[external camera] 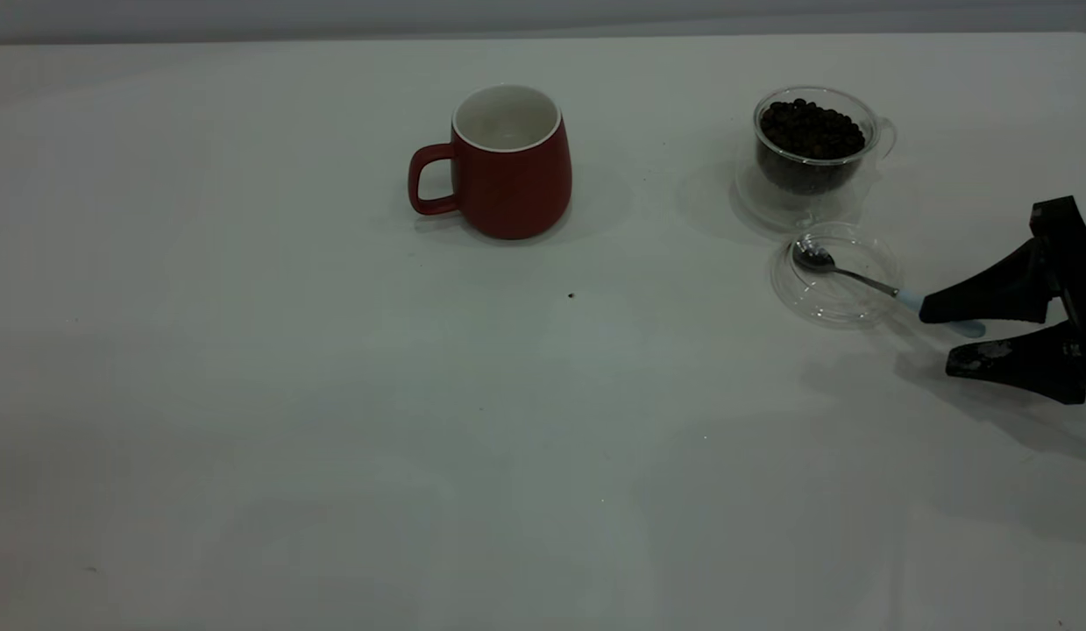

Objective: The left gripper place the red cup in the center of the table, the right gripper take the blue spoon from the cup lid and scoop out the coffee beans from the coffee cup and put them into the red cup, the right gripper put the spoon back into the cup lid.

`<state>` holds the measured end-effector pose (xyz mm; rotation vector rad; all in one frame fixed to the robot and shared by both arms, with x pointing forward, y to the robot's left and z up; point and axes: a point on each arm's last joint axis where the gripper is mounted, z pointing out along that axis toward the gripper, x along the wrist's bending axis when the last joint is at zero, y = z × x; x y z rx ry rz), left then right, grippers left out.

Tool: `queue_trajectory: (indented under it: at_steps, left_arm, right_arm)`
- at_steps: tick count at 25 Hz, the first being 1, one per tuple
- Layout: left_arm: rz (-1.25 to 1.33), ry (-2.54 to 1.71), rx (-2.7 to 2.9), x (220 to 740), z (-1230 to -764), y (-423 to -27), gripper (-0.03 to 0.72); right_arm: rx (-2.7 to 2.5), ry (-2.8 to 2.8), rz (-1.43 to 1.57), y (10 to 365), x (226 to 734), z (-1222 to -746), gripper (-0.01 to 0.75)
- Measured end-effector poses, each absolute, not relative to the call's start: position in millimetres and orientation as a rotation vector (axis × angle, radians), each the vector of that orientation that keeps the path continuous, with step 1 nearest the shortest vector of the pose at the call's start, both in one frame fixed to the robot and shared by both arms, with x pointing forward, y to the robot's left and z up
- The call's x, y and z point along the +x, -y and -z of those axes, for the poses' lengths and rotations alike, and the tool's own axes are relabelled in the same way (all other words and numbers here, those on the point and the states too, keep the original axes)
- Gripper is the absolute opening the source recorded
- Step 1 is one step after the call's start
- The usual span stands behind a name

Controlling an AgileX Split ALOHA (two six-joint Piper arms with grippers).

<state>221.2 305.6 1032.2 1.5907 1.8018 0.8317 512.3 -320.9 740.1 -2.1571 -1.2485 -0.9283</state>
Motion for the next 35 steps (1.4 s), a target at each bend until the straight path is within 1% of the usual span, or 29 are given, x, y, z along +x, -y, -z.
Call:
queue_trajectory:
  at_steps: [10, 13, 17, 21, 24, 27, 32, 35]
  left_arm:
    - [-0.832, -1.802, 1.591, 221.2, -1032.2, -305.6, 0.445]
    - [-0.831, -1.802, 1.590, 221.2, -1032.2, -305.6, 0.445]
    - [-0.831, -1.802, 1.590, 221.2, -1032.2, -305.6, 0.445]
    - [-0.831, -1.803, 1.589, 221.2, -1032.2, -305.6, 0.445]
    - [-0.831, -1.803, 1.589, 221.2, -1032.2, -305.6, 0.445]
    - [-0.831, -1.803, 1.589, 221.2, -1032.2, -305.6, 0.445]
    - [-0.831, -1.803, 1.589, 221.2, -1032.2, -305.6, 0.445]
    - [-0.831, -1.803, 1.589, 221.2, -1032.2, -305.6, 0.445]
  right_arm:
    - [-2.107, 1.297, 0.847, 319.2, 505.9, -741.0, 0.478]
    - [-2.112, 1.335, 0.794, 321.8, 506.3, -749.2, 0.478]
    - [-2.111, 1.418, 0.762, 326.3, 510.8, -771.7, 0.478]
    - [-2.124, 1.516, 0.793, 331.4, 518.9, -813.6, 0.478]
    - [-2.142, 1.604, 0.863, 334.1, 523.2, -857.8, 0.478]
    - [-2.171, 1.707, 0.983, 334.3, 520.7, -913.8, 0.478]
    - [-2.169, 1.852, 1.144, 324.3, 490.2, -996.2, 0.478]
    - [-2.153, 1.917, 1.121, 315.6, 460.3, -1027.4, 0.478]
